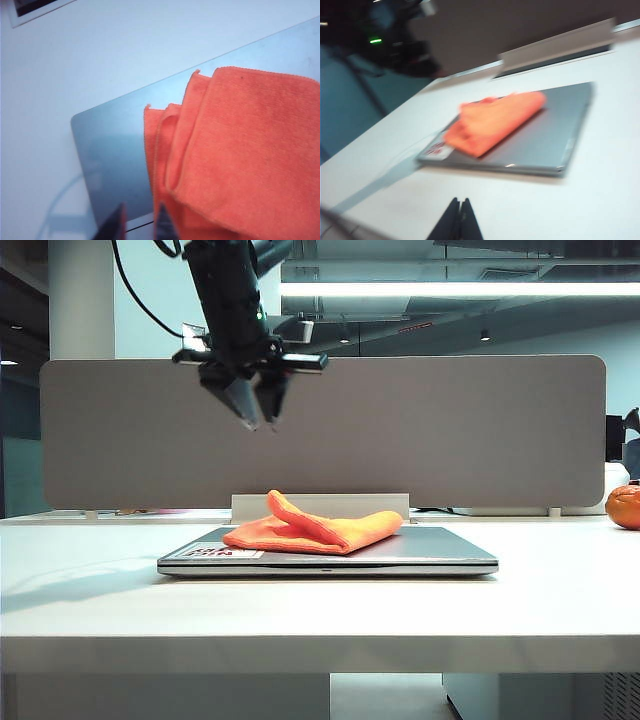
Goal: Pick up the orange rag and put it over the laptop.
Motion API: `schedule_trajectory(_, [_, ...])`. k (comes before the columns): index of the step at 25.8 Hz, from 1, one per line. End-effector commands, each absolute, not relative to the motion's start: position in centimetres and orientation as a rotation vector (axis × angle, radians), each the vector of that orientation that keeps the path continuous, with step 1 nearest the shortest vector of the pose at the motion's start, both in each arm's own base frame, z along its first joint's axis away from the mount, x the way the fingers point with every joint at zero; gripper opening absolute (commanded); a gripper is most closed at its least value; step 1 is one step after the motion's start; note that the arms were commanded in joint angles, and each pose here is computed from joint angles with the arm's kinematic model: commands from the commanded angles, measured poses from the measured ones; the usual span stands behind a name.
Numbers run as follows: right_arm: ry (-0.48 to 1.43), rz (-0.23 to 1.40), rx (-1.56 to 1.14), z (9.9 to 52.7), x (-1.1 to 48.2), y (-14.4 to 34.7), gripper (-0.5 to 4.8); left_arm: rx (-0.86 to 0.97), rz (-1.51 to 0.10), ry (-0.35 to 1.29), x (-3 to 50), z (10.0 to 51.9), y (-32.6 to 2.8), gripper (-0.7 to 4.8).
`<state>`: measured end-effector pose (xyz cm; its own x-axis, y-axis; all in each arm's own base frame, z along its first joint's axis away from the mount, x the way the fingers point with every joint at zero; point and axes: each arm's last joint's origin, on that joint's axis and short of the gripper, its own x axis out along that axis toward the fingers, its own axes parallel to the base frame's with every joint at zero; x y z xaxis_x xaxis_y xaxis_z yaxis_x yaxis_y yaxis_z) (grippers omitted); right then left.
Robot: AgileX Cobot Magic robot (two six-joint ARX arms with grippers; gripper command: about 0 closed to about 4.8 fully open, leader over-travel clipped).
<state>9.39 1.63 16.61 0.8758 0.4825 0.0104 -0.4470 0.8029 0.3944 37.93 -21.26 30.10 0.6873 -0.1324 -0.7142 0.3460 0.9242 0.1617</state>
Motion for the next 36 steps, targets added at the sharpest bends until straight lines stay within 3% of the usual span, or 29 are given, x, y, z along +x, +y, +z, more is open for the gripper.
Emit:
schedule_trajectory(1, [0.059, 0.382, 0.338, 16.5, 9.5, 1.3, -0.05, 0.316, -0.273, 0.73, 37.2, 31.8, -20.9, 0.06])
schedule_trajectory(8, [0.032, 0.083, 0.161, 16.2, 9.7, 0.5, -0.05, 0.316, -0.29, 0.652, 34.2, 36.5, -19.1, -0.06])
schedule_trajectory(17, [0.021, -0.059, 0.096, 16.2, 9.8, 0.1, -0.05, 0.306, -0.302, 0.63, 30.9, 39.9, -17.2, -0.06])
schedule_trajectory(27, [0.021, -0.068, 0.099, 16.2, 9.7, 0.0, -0.05, 0.207, -0.306, 0.6, 29.5, 42.9, -11.9, -0.06])
schedule_trajectory(36, [0.021, -0.069, 0.099, 16.2, 9.7, 0.0, -0.05, 0.138, -0.149, 0.576, 27.0, 45.4, -5.2, -0.06])
